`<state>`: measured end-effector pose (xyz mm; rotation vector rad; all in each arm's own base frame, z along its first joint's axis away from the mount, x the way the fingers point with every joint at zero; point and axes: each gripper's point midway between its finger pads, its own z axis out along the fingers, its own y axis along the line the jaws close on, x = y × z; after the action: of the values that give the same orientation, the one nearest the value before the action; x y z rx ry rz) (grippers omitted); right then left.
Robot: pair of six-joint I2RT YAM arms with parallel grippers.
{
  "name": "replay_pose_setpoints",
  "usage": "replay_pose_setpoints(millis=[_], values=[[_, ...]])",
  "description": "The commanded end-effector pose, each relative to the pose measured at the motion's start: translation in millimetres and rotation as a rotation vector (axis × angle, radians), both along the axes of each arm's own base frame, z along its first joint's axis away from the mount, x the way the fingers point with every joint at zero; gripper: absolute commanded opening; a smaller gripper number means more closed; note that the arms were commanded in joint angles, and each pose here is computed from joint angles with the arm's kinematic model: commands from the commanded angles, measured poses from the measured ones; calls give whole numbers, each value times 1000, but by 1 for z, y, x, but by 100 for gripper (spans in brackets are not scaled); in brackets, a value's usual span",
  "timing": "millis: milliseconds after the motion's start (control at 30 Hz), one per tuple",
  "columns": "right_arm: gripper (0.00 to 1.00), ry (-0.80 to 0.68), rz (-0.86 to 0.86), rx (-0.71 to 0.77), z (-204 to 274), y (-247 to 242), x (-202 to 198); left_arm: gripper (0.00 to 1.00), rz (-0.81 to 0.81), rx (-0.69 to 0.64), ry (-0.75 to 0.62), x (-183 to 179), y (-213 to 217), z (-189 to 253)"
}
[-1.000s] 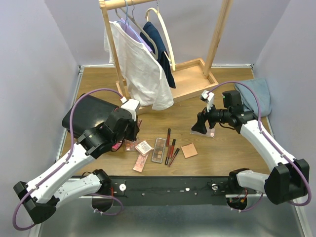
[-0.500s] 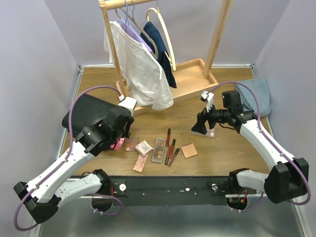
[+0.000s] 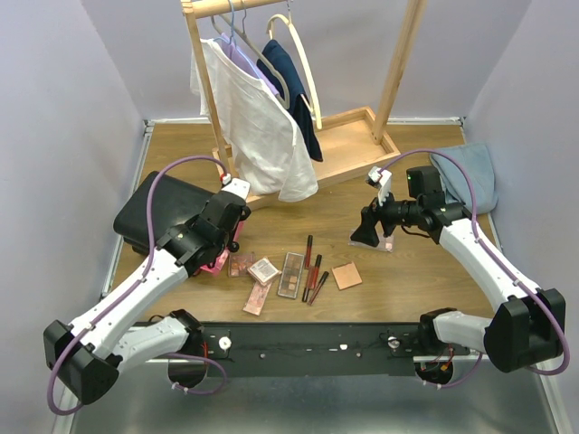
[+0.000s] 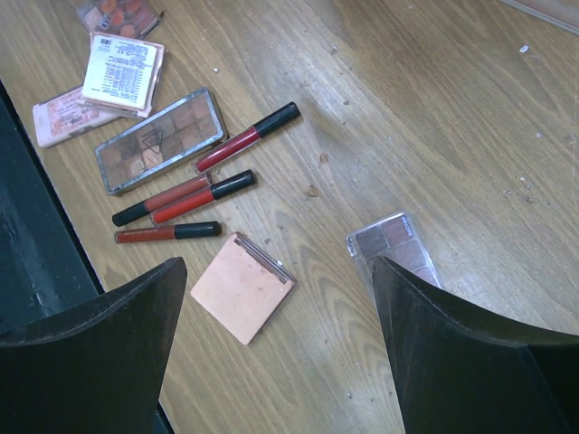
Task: Organize the makeup
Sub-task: Place the makeup in the drawer.
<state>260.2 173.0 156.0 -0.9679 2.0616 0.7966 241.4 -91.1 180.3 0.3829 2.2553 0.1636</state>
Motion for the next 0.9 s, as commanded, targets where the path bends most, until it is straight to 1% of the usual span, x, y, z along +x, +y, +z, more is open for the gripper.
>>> replay_pose_setpoints(millis=[0,100,200,233,333,433,467,733,833,867], values=[[91,3,20,9,0,0,-3,7,26,2,-62,21,-1,-2],[91,4,20,9,-1,0,-3,9,24,1,-46,24,-3,-13],[91,4,21,9,-1,0,-3,18,56,14,-44,26,2,-17],[91,3,20,11,0,0,-3,23,64,15,-46,26,4,-17],[91,5,23,11,0,1,-4,32,72,9,-45,27,5,-21],[91,0,22,12,1,0,-3,37,78,10,-44,27,6,-21],[91,3,23,11,0,1,-4,41,82,12,-43,27,7,-21],[91,6,26,10,-1,1,-4,46,89,-10,-51,25,7,-17],[92,13,54,17,-2,2,-8,51,77,-42,-64,24,3,-12],[92,1,77,18,-2,3,-9,55,62,-60,-63,23,0,-11]])
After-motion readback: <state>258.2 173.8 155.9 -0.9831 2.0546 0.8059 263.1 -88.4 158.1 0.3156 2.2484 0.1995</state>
